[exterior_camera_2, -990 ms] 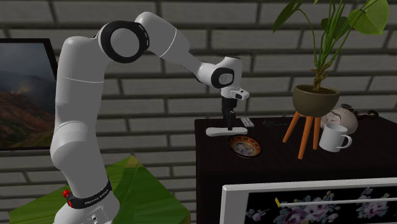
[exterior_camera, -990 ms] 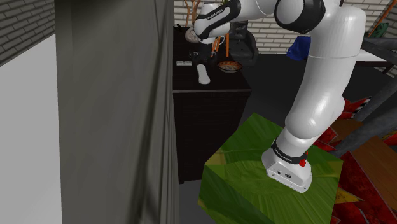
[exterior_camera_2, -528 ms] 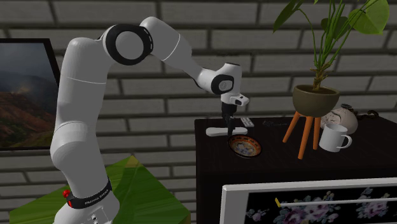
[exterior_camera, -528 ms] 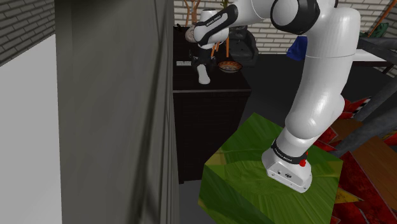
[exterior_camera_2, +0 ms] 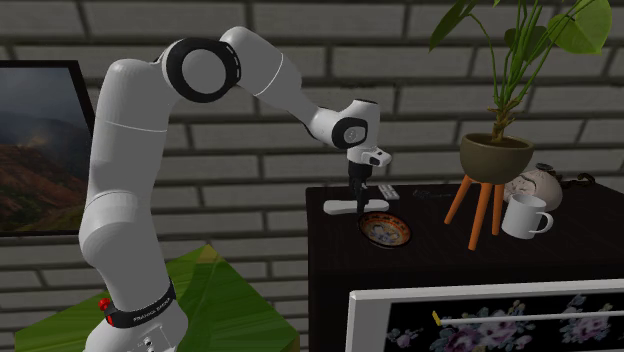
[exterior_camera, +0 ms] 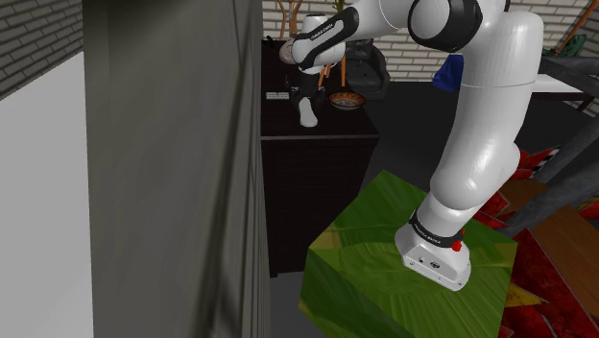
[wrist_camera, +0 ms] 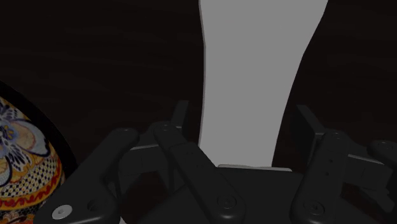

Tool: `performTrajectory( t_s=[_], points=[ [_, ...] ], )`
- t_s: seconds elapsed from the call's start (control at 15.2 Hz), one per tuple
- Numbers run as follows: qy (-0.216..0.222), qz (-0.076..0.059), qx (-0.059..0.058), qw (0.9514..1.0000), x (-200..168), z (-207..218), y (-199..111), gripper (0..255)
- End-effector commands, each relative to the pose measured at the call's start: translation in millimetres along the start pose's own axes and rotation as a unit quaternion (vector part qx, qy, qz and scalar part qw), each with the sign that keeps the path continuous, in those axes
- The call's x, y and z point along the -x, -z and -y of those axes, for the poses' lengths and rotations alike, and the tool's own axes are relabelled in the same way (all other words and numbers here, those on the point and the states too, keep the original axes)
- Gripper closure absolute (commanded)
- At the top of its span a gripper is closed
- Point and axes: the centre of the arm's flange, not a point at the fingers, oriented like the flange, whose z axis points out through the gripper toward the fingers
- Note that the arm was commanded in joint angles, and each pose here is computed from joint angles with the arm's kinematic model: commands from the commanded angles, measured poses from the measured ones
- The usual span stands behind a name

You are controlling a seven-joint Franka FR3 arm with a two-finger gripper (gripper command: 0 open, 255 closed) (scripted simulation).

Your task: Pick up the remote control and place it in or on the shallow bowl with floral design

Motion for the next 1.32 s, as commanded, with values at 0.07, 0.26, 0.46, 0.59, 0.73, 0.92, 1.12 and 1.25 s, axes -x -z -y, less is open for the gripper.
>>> performTrajectory(
  t_s=[0.07, 0.26, 0.46, 0.59, 0.73, 0.92, 1.12, 1.25],
  points=[
    [0.0, 0.0, 0.0, 1.0, 0, 0, 0, 255],
    [0.0, 0.0, 0.0, 1.0, 0, 0, 0, 255],
    [0.0, 0.0, 0.0, 1.0, 0, 0, 5, 255],
    [0.0, 0.0, 0.0, 1.0, 0, 0, 16, 255],
    [0.0, 0.0, 0.0, 1.0, 0, 0, 26, 255],
    [0.0, 0.0, 0.0, 1.0, 0, 1, 42, 255],
    [0.0, 0.0, 0.0, 1.0, 0, 1, 58, 255],
    [0.0, 0.0, 0.0, 1.0, 0, 1, 69, 255]
  ],
)
